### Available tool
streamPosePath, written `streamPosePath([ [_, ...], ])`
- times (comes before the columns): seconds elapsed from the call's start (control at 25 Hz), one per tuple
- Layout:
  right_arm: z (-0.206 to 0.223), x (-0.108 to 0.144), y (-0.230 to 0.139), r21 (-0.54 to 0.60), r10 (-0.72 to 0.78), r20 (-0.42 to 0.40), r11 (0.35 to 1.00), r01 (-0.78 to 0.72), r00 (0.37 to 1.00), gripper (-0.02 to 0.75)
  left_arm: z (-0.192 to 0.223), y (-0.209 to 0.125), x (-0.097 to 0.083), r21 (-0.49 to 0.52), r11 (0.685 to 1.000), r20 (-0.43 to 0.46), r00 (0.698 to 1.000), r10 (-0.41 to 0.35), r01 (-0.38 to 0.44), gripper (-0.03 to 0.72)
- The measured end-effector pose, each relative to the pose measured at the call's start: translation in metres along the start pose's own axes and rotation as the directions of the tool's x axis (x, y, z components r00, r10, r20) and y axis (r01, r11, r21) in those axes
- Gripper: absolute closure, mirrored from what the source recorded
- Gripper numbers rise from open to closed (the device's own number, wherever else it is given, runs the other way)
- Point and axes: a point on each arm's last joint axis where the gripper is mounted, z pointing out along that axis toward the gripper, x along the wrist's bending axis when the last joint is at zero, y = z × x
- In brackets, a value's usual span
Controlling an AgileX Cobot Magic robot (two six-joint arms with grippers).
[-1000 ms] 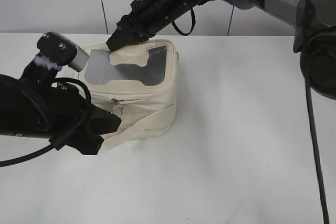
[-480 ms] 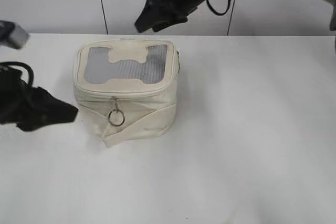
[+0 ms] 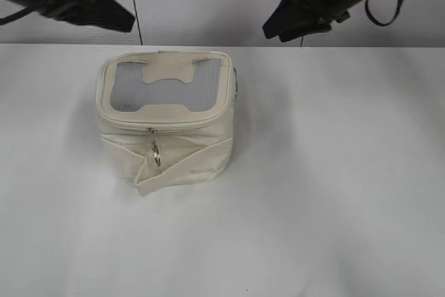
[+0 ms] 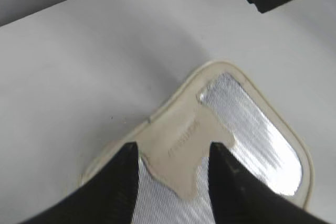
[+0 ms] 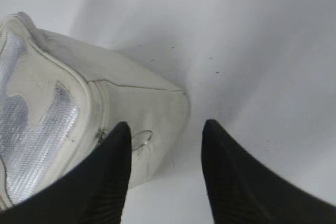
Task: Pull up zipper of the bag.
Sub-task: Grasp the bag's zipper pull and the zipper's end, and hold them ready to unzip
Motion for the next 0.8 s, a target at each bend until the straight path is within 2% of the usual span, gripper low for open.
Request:
streamPosePath([
  [0.16,-0.020,0.000,-0.059,-0.140,0.018,0.115,0.990,-0.001,0.993,0.388,0.038,0.040,0.021,0.018,0.997,0.107,0.991,0.076,-0.078,0.325],
  [0.24,-0.018,0.000,-0.093,-0.201,0.022,0.137,0.980,0.006,0.990,0.378,0.059,0.054,0.021,0.026,0.991,0.163,0.979,0.124,-0.130,0.313],
  [0.4,-0.004,-0.003,-0.135,-0.246,0.008,0.116,0.969,0.021,0.993,0.253,0.103,0.064,0.013,0.084,0.969,0.284,0.938,0.201,-0.233,0.303],
  [0.48,-0.002,-0.004,-0.141,-0.260,0.007,0.116,0.965,0.023,0.993,0.206,0.118,0.063,0.011,0.124,0.950,0.312,0.920,0.235,-0.285,0.303],
  [0.56,-0.001,-0.005,-0.142,-0.268,0.003,0.118,0.963,0.029,0.993,0.190,0.126,0.061,0.010,0.151,0.935,0.319,0.912,0.260,-0.319,0.303],
  [0.8,-0.002,-0.005,-0.141,-0.279,-0.026,0.126,0.958,0.061,0.992,0.186,0.135,0.054,0.016,0.197,0.919,0.315,0.910,0.271,-0.342,0.303],
])
